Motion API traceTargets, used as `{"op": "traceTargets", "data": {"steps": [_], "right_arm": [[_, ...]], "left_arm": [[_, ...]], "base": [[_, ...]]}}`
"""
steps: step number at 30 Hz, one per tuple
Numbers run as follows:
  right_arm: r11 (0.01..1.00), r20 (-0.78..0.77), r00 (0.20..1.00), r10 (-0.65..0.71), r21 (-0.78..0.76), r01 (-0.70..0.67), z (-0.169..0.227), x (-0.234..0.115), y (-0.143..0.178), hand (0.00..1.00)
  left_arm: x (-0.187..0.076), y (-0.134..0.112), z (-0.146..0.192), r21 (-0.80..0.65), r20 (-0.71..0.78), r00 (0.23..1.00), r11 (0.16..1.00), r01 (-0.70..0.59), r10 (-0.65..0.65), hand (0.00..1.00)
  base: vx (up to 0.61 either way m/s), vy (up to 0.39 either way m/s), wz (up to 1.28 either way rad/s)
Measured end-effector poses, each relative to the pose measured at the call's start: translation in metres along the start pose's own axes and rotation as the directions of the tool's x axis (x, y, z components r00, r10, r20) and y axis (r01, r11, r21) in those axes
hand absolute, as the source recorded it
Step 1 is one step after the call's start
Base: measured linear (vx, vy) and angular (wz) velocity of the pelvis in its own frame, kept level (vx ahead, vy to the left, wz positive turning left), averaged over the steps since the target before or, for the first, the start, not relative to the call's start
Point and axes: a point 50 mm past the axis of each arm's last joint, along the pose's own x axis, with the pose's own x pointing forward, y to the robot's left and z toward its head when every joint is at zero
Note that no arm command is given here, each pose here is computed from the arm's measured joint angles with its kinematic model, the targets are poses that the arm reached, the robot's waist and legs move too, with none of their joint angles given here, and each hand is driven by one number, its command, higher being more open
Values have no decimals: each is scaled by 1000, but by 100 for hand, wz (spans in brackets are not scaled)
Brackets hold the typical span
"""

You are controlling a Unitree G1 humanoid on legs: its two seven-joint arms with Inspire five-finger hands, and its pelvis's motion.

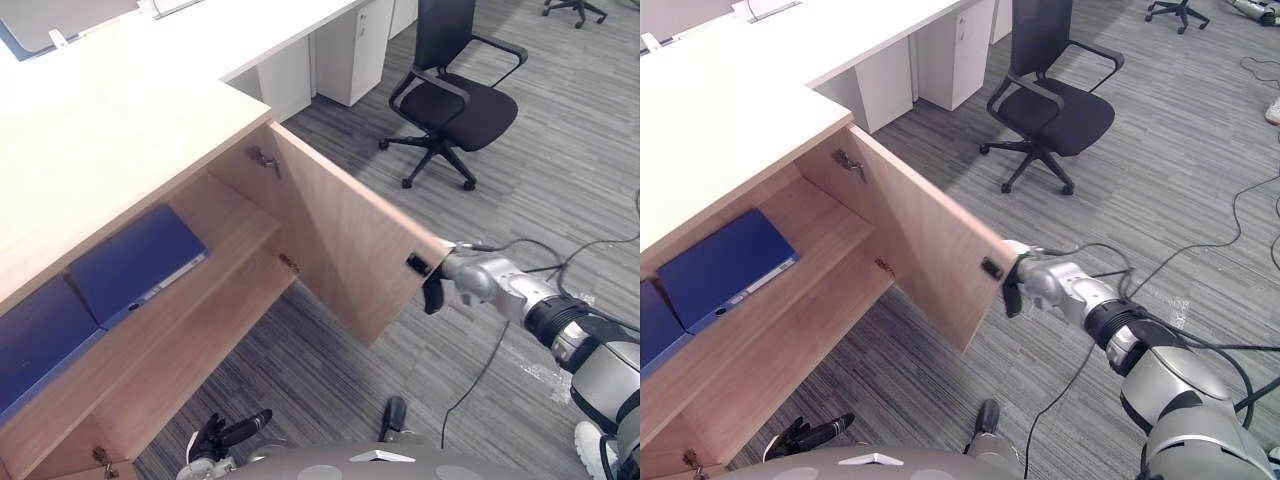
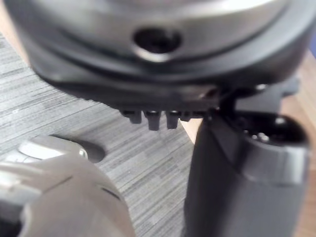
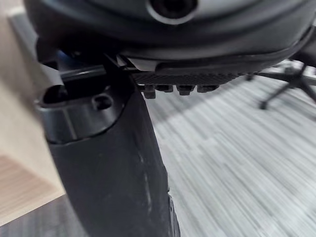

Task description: Walk over to the cabinet, pick up the folder, carry it to the office cabinet, place the folder inside the office cabinet, then close the office cabinet door

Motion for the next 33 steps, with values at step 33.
{"op": "traceTargets", "data": {"steps": [33], "right_arm": [[984,463,886,-39,169,-46,98,-13,35,100]], "left_arm": [[-8,29,-28,-95,-115,986,986,-134,123,100]], "base": [[-24,11,0]]}}
